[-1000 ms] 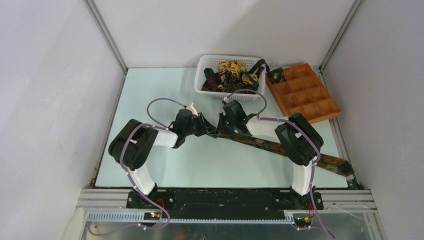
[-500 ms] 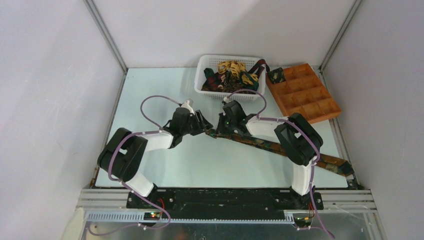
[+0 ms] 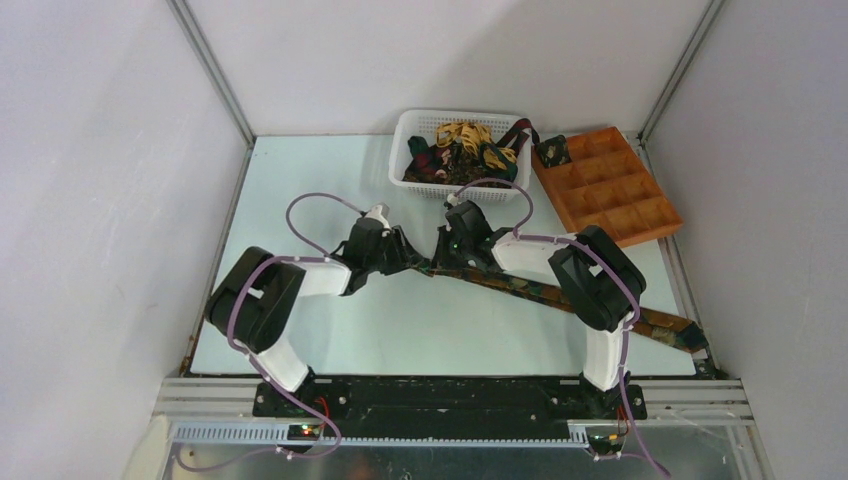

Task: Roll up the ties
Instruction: Roll the tie at the center of the board.

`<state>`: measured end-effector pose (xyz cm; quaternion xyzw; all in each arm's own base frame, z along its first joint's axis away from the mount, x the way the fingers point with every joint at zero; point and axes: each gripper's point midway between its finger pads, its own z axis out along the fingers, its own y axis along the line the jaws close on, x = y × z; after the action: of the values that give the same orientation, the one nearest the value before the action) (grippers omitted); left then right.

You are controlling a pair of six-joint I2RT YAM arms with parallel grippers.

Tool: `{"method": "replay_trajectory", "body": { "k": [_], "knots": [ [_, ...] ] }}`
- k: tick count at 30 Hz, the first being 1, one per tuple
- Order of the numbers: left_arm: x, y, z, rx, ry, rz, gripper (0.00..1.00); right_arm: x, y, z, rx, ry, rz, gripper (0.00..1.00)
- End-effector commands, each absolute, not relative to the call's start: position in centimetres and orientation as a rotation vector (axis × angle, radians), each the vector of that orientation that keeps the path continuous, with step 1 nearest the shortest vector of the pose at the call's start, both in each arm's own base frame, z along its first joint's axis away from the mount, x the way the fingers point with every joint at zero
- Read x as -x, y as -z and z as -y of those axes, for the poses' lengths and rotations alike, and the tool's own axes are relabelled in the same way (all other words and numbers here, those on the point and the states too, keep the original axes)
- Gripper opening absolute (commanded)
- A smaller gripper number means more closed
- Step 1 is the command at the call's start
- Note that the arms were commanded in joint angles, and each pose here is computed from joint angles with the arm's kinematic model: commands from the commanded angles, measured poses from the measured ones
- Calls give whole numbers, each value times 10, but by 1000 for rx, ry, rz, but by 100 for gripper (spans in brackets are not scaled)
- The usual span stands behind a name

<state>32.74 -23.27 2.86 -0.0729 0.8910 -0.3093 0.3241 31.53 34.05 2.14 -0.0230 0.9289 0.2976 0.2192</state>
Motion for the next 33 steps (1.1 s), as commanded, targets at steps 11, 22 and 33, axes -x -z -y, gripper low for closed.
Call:
{"method": "replay_trajectory", "body": {
  "k": [11, 22, 33],
  "knots": [
    [-334, -31, 242, 118, 839, -2310, 11, -326, -48, -332, 154, -786, -2481, 24],
    [-340, -42, 241, 103, 817, -2283, 9, -357, -179, -304, 386, -613, -2040, 82],
    [-347, -47, 248, 110, 851, -2268, 10, -383, -183, -289, 668, -414, -1819, 91]
  ]
}}
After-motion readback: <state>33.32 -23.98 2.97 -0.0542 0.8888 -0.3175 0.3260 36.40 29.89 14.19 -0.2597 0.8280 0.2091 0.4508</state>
